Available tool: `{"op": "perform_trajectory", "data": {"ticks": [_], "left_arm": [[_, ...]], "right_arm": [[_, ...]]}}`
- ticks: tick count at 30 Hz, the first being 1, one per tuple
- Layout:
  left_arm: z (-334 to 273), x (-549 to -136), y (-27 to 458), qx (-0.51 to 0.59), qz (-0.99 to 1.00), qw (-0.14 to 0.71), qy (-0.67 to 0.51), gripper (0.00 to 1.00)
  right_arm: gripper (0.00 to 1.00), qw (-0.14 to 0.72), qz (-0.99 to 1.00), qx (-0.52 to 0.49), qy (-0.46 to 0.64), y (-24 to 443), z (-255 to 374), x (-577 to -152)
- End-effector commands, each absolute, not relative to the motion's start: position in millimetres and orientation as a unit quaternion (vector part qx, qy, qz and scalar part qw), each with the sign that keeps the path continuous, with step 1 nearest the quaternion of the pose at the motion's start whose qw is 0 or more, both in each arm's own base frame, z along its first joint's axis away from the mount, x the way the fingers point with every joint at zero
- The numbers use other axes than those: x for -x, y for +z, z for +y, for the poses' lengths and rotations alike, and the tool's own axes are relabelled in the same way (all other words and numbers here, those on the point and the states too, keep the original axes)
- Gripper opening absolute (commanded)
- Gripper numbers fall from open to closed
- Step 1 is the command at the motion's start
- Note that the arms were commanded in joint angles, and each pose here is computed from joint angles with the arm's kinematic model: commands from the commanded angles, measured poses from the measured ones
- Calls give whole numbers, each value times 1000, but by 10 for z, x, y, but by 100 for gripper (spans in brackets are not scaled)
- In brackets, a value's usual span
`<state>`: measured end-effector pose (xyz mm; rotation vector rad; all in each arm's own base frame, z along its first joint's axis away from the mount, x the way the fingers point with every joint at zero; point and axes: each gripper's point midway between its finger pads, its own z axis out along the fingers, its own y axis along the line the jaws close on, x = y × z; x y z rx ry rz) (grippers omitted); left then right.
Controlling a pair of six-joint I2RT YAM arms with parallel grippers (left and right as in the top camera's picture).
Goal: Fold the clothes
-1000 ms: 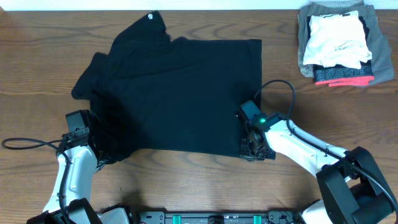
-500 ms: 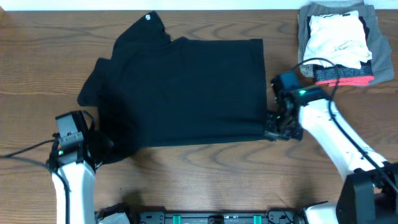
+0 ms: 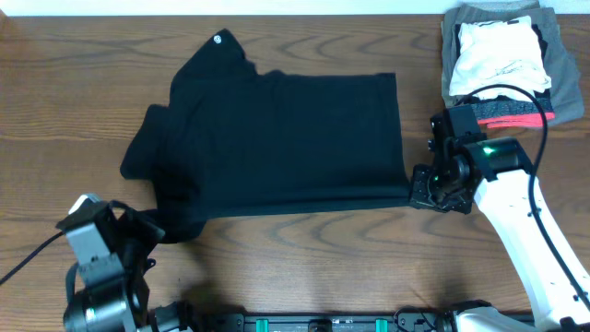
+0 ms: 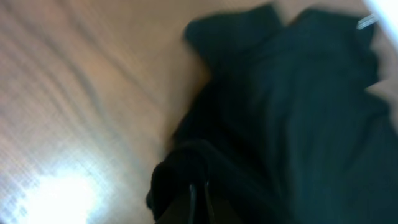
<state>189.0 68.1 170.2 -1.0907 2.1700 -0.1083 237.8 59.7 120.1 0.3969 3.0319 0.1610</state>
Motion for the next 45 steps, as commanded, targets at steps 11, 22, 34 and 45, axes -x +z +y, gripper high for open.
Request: {"op": "perform_trajectory", "data": {"ticks": [11,22,34,45], "left_arm": [[683,-2219,2053,369,826,421,-65,6],[711,-2835,1649,354,856,366,-93,6],[453,-3446,1291,291,881,363,-83,6],[553,-3671,1179,295,874,384,-50,6]], "right_arm": [[1,155,979,-129,41,1316,510,-2957],[1,146,980,-128,33,1005,540,-3221],[3,180,976,-123,28,811,557,-3581],[3,184,975,-122,28,527,590,-3796]]}}
